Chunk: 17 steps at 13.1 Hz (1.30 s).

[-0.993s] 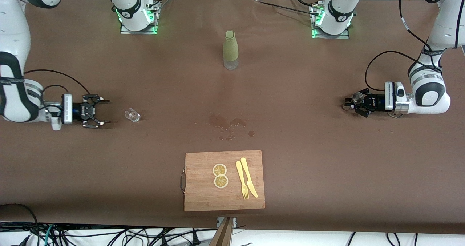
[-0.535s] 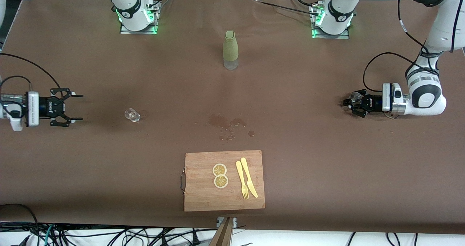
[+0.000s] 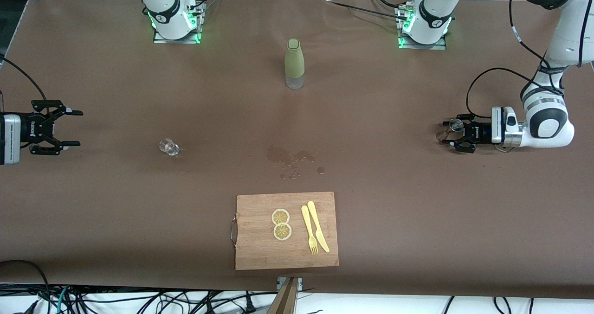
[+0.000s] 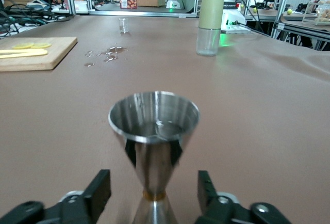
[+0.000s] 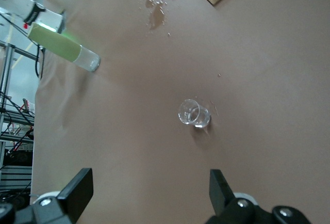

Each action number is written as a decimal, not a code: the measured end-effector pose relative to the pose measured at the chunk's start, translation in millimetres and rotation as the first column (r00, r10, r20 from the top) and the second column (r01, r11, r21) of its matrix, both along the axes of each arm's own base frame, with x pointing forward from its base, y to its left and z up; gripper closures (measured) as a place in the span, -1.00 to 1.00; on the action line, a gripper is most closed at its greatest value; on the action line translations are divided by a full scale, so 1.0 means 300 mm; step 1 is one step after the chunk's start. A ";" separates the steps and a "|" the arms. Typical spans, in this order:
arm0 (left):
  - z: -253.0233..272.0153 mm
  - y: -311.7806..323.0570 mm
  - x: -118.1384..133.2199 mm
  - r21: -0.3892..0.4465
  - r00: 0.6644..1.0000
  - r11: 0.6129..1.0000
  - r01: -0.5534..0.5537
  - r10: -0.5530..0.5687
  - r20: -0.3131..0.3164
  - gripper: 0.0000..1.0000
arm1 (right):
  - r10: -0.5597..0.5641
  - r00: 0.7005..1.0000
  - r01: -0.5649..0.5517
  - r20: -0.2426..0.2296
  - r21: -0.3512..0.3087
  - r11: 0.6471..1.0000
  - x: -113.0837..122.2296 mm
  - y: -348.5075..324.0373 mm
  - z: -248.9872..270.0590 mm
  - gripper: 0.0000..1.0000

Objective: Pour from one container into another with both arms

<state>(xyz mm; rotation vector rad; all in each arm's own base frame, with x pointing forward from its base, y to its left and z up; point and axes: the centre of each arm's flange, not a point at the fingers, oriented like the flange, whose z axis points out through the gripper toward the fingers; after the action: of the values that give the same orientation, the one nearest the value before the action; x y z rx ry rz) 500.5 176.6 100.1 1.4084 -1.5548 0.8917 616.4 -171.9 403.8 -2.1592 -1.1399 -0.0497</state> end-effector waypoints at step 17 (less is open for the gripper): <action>1.222 0.097 0.140 0.839 0.836 0.504 -0.207 0.536 -0.116 -1.00 | -0.764 0.614 0.633 0.197 -0.702 0.328 -0.226 0.531 0.508 -1.00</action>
<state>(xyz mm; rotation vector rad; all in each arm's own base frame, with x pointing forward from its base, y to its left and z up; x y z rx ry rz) 542.4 205.8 466.6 2.4966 -1.3998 0.0357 548.5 -12.6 556.2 -3.1621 0.0773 0.2453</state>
